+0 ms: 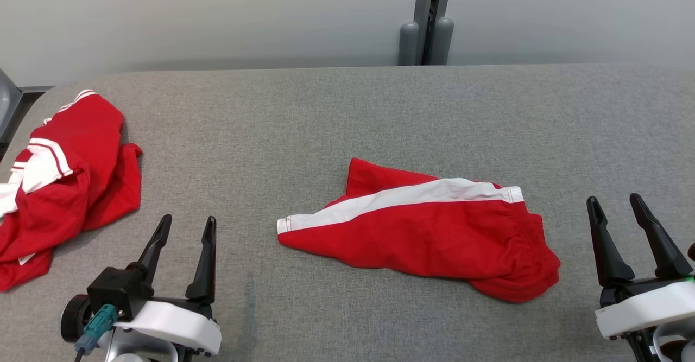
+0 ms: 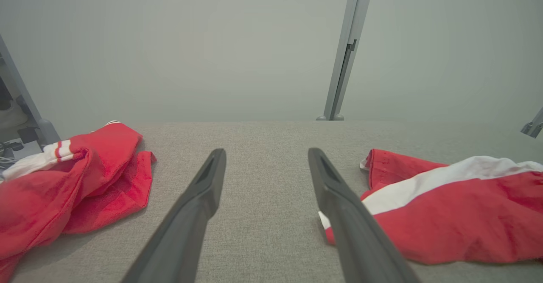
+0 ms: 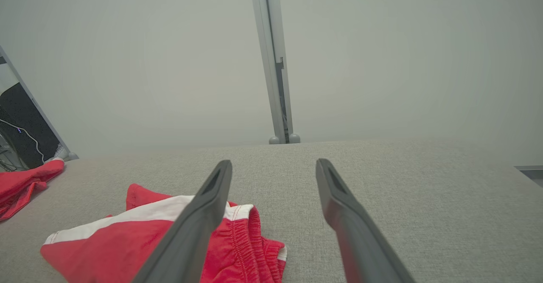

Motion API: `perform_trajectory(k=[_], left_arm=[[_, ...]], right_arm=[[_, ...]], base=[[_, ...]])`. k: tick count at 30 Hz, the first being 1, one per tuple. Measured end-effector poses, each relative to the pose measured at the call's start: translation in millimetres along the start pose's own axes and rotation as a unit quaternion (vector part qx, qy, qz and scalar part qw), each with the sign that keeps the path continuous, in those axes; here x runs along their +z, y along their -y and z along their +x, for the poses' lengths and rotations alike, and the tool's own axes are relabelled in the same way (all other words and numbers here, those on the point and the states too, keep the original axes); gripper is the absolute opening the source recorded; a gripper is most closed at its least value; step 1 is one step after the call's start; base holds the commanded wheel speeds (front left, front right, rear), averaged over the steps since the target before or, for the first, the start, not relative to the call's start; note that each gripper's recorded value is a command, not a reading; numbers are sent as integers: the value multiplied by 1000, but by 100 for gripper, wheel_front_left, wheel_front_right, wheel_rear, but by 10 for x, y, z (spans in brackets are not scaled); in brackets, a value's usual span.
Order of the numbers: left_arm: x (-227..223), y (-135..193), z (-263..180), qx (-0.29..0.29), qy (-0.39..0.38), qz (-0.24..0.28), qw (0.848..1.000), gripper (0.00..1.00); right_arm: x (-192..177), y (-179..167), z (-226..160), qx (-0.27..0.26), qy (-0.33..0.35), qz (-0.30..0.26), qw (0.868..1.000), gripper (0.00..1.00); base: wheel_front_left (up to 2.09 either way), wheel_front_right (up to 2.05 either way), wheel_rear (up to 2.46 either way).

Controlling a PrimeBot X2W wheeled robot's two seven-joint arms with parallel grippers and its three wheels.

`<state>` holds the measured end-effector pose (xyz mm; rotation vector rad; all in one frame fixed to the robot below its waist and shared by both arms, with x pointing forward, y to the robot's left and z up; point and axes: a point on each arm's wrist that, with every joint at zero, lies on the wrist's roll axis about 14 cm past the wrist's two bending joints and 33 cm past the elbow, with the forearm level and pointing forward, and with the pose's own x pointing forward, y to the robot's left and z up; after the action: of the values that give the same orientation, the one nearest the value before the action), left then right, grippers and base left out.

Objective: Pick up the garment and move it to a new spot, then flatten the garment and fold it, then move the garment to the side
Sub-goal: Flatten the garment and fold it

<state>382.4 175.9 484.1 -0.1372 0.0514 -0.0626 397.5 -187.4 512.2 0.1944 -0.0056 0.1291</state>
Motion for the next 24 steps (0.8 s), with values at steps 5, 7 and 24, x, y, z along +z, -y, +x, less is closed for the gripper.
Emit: perform_trajectory(k=[5, 7, 24], left_arm=[[56, 136, 128, -24, 8, 3, 1000, 100], [64, 230, 216, -41, 5, 3, 999, 100], [-1144, 594, 437, -102, -225, -43, 968, 100]], right_arm=[[-37, -3, 31, 1, -6, 1, 1000, 100], [-61, 6, 55, 1, -10, 1, 1000, 100], [-351, 157, 193, -10, -50, 4, 999, 100]], base=[[0, 0, 0], [0, 0, 0], [0, 0, 0]])
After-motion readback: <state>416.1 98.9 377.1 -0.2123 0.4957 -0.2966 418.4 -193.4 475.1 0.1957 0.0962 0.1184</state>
